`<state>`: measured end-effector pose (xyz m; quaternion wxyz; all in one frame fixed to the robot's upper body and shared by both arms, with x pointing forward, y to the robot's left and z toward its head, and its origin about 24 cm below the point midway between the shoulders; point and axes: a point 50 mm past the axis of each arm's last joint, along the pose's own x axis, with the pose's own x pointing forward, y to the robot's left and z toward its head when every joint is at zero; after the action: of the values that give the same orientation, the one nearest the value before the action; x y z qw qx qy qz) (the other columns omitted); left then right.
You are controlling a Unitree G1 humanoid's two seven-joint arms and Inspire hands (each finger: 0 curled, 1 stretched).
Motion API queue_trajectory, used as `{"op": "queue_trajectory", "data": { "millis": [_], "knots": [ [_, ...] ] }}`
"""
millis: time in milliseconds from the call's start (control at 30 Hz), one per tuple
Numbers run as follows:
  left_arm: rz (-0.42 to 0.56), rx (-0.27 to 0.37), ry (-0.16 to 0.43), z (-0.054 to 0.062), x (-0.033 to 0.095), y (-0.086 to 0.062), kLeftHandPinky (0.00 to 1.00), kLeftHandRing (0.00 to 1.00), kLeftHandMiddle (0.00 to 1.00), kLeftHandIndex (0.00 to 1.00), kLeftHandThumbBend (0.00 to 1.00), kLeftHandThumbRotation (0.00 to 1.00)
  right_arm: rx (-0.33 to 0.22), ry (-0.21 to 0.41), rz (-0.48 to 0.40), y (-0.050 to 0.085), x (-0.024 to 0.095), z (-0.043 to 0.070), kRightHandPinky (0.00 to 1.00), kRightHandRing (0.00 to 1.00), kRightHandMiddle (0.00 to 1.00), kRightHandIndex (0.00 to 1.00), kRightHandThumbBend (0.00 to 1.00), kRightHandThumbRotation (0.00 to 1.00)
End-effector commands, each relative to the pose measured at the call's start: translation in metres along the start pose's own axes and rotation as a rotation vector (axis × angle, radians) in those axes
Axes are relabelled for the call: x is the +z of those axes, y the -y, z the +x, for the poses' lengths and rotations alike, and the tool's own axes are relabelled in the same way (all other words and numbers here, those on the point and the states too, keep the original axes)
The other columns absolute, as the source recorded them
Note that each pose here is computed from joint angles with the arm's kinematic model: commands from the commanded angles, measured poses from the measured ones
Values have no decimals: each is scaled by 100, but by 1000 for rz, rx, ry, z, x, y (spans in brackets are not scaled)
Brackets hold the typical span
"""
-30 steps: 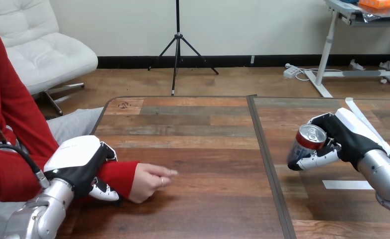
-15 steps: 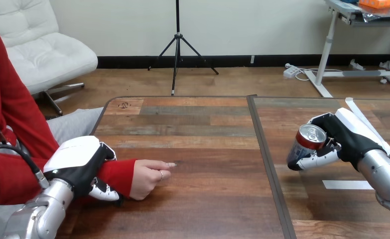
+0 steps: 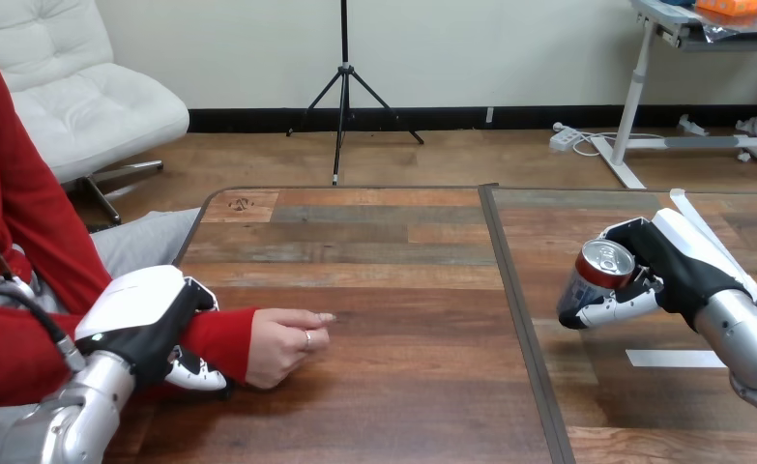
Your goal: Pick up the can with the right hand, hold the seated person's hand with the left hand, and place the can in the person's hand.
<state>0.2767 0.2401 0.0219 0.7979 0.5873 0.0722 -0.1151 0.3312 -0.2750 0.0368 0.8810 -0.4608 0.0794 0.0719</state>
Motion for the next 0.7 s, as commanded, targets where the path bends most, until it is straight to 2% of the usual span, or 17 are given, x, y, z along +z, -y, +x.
{"op": "queue_trajectory", "data": {
  "millis": [0, 400, 667],
  "knots": [
    [-27, 222, 121, 5, 23, -46, 18, 24, 33, 34, 61, 0, -133, 112, 30, 30, 31, 14, 34, 37, 42, 45, 78, 0],
    [-29, 298, 178, -2, 31, -59, 20, 27, 34, 36, 62, 0, -144, 122, 44, 28, 39, 18, 37, 39, 44, 46, 77, 0],
    [-54, 325, 215, -4, 38, -68, 22, 29, 35, 37, 61, 0, -152, 162, 55, 27, 49, 21, 35, 37, 43, 46, 77, 0]
  ]
}}
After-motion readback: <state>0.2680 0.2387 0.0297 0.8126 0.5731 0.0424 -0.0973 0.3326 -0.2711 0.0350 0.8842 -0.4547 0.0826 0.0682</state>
